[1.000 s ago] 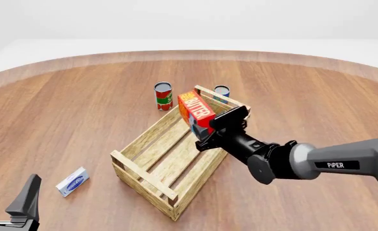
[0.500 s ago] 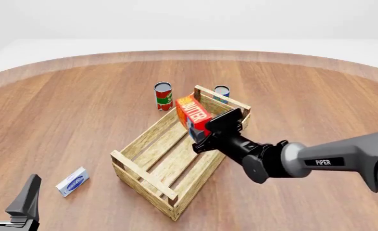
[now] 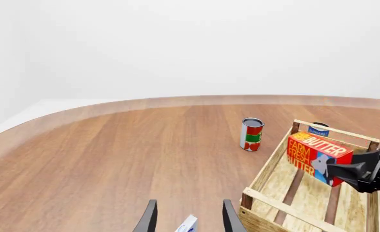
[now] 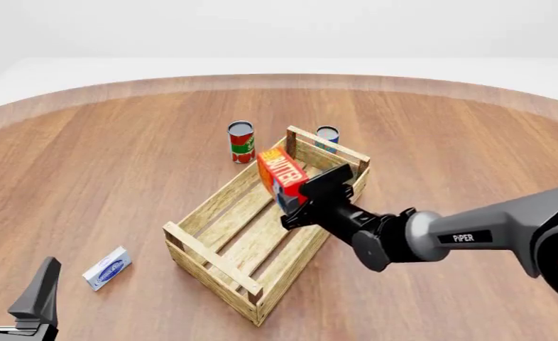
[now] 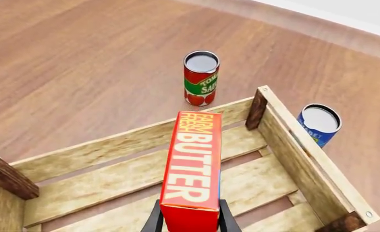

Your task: Pick up the butter and put it in the tray.

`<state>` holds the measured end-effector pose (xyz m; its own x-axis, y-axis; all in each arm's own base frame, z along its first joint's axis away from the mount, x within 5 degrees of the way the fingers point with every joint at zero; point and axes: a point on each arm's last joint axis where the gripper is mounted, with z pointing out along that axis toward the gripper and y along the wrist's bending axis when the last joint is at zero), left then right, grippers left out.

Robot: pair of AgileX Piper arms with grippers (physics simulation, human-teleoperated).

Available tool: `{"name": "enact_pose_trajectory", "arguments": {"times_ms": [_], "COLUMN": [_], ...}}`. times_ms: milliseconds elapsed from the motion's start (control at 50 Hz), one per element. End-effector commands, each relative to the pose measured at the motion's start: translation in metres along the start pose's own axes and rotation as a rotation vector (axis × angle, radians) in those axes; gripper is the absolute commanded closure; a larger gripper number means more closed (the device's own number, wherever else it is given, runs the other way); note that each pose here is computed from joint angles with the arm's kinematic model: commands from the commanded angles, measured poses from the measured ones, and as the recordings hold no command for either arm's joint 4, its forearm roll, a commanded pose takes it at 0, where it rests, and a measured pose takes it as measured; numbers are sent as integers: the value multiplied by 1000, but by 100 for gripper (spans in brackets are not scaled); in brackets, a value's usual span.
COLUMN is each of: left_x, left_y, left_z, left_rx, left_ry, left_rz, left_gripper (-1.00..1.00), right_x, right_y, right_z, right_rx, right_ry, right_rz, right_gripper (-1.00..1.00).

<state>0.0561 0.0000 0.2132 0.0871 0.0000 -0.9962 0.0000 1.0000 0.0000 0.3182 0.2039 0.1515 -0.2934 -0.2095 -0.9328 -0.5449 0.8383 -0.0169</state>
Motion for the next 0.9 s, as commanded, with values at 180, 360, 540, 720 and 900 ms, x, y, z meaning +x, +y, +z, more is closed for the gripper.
{"name": "enact_pose_trajectory", "arguments": {"times_ms": [180, 360, 540, 720, 900], "left_x": [0, 0, 0, 0, 0], "left_y": [0, 0, 0, 0, 0], "left_z": [0, 0, 0, 0, 0], "left_rx": [0, 0, 0, 0, 0], "left_ry": [0, 0, 0, 0, 0], "left_rz": [0, 0, 0, 0, 0], "left_gripper": [-100, -100, -100, -100, -100], "right_x": [-3, -1, 3, 5, 5], "right_y": [-1, -1, 0, -1, -2], "right_z": [4, 4, 6, 9, 10], "right_rx": [2, 4, -1, 2, 6], "right_ry": [-12, 1, 12, 23, 26], "right_rz": [26, 27, 31, 39, 39], "right_gripper": [100, 100, 100, 100, 100]}}
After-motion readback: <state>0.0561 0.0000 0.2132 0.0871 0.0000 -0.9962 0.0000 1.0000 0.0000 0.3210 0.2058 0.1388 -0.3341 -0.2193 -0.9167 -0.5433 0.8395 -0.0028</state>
